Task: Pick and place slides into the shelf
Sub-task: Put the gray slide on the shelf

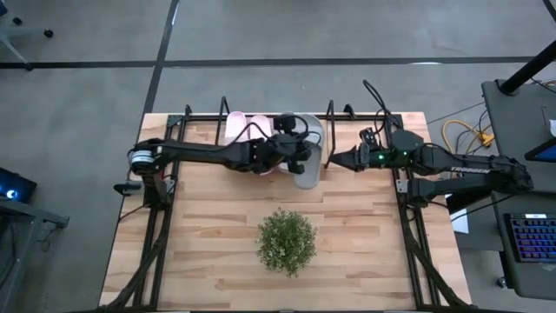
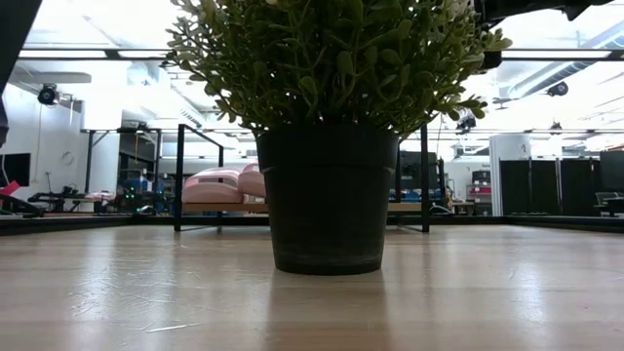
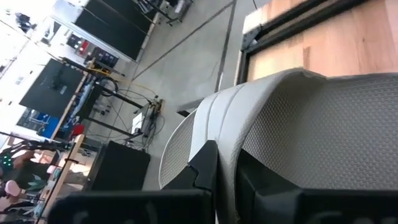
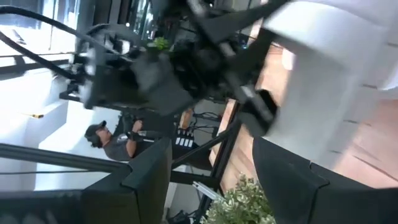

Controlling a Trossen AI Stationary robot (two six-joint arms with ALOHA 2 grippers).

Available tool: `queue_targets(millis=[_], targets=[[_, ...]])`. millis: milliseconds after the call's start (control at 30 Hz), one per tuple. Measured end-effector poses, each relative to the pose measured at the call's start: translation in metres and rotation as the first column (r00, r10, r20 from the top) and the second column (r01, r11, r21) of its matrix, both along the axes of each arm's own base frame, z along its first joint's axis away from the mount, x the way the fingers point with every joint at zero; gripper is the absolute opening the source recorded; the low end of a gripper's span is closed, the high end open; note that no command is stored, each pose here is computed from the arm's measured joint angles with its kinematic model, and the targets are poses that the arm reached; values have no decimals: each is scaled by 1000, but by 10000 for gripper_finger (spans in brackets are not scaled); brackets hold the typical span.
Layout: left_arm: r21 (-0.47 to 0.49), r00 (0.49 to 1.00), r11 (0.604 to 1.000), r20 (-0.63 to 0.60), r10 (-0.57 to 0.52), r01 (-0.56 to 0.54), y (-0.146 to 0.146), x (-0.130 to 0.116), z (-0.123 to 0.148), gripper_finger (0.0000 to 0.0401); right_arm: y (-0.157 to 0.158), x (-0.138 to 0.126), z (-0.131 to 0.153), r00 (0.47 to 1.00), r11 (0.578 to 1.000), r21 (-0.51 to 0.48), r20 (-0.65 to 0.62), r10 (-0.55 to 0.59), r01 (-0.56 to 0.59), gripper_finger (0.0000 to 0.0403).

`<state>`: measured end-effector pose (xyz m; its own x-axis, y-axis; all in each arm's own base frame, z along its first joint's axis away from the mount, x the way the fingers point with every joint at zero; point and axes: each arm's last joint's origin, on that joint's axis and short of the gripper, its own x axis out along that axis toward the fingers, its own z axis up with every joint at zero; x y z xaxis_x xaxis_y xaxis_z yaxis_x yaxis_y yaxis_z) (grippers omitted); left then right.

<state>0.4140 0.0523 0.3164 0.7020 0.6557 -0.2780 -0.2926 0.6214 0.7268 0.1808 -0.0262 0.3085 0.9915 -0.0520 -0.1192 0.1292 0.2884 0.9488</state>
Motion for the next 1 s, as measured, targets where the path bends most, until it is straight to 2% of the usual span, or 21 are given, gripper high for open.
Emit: queue_targets(millis=[133,333,600,867,1000], targets=[[-11,999,1000,-32,-1,0,9,9,-14,0,0,0,9,1000,1000,-8,25,1,-1,215],[-21,999,999,-27,37,-38,36,18,-19,0,0,-1,31,997,999,-51,83,1,3,215],[-34,998,999,56,43,-41,64,18,-17,0,1,-5,53,990,997,-83,142,3,9,215],[-67,996,997,86,30,-24,79,18,-22,0,1,-6,61,987,995,-100,159,-11,27,215],[-85,999,996,51,14,-10,81,26,-38,0,0,-3,60,988,994,-105,151,-17,33,215]])
